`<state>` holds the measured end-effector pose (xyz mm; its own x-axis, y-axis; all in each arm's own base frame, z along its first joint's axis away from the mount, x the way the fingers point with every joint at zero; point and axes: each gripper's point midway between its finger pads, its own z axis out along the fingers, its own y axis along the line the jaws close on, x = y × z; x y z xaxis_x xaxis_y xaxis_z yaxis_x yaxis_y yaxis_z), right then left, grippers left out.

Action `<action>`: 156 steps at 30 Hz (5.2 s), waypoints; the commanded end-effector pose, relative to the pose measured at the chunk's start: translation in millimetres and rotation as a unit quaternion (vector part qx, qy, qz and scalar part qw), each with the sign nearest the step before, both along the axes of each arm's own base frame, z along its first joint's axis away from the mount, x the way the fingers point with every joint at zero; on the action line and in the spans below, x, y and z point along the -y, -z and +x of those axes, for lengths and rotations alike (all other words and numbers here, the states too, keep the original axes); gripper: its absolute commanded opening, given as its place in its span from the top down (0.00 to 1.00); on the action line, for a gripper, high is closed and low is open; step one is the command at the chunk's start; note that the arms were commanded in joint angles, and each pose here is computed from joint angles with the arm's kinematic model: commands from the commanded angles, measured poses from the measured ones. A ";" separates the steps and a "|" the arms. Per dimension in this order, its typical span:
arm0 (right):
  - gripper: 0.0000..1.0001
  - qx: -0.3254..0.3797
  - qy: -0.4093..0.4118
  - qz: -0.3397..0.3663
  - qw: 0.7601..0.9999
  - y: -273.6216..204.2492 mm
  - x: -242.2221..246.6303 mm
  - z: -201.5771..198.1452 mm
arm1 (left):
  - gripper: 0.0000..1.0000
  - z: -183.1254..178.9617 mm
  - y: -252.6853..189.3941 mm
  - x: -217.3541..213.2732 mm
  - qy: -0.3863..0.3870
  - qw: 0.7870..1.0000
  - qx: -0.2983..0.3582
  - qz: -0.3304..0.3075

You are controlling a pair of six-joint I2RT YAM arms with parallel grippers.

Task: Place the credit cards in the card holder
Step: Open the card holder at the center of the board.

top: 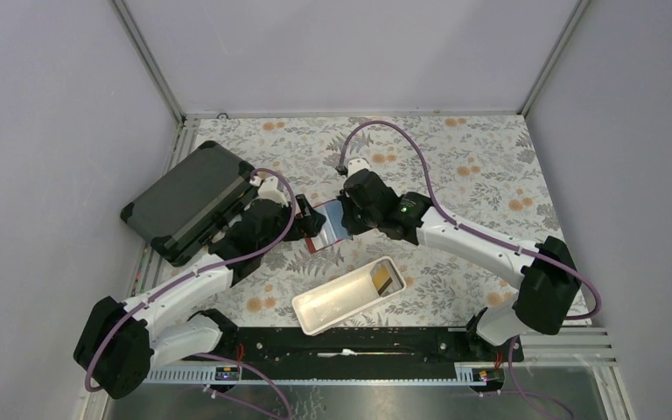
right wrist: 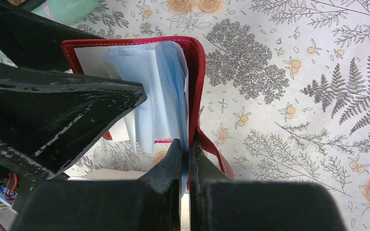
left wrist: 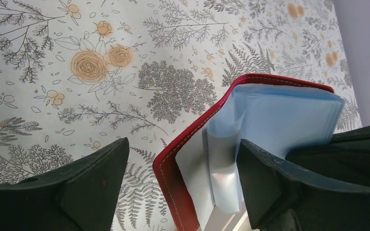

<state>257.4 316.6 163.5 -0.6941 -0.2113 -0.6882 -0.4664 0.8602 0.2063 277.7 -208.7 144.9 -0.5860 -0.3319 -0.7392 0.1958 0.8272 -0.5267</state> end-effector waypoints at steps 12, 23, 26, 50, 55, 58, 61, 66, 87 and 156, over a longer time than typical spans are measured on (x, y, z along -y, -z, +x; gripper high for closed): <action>1.00 0.042 0.018 -0.025 0.999 -14.8 -1.2 10.7 | 0.26 -3.7 -12.1 -4.3 -0.017 1.000 -0.017 -0.006; 1.00 0.037 0.008 -0.012 0.999 -17.1 -5.0 5.6 | 0.38 -6.0 -10.4 5.0 -0.003 0.999 -0.013 -0.039; 1.00 0.037 0.010 -0.010 0.999 -18.1 -3.0 4.0 | 0.45 -6.5 -13.7 5.7 -0.003 0.999 -0.011 -0.047; 1.00 0.029 0.003 0.005 1.000 -16.7 -6.0 -1.1 | 0.91 -21.0 -24.4 9.4 0.056 0.990 0.019 -0.129; 1.00 0.031 0.014 -0.012 0.999 -12.3 -2.4 3.0 | 0.52 -21.0 -22.9 8.1 0.056 0.990 0.020 -0.125; 1.00 0.031 0.014 -0.014 0.999 -10.9 -3.4 4.1 | 0.33 -21.1 -26.8 8.6 0.059 0.990 0.027 -0.129; 1.00 0.032 0.016 -0.020 0.999 -9.3 -3.4 6.3 | 0.17 -20.4 -32.5 10.0 0.062 0.988 0.038 -0.137; 1.00 0.029 0.015 -0.029 0.999 -5.2 -4.8 8.1 | 0.02 -16.2 -36.9 13.4 0.067 0.988 0.044 -0.134; 1.00 0.061 0.058 -0.136 0.987 5.1 3.9 26.0 | 0.01 1.3 -29.5 18.9 0.042 0.990 0.050 -0.128; 1.00 0.069 0.043 -0.157 0.984 -5.3 -19.4 12.0 | 0.60 1.2 23.4 -17.0 -0.066 0.994 -0.026 -0.080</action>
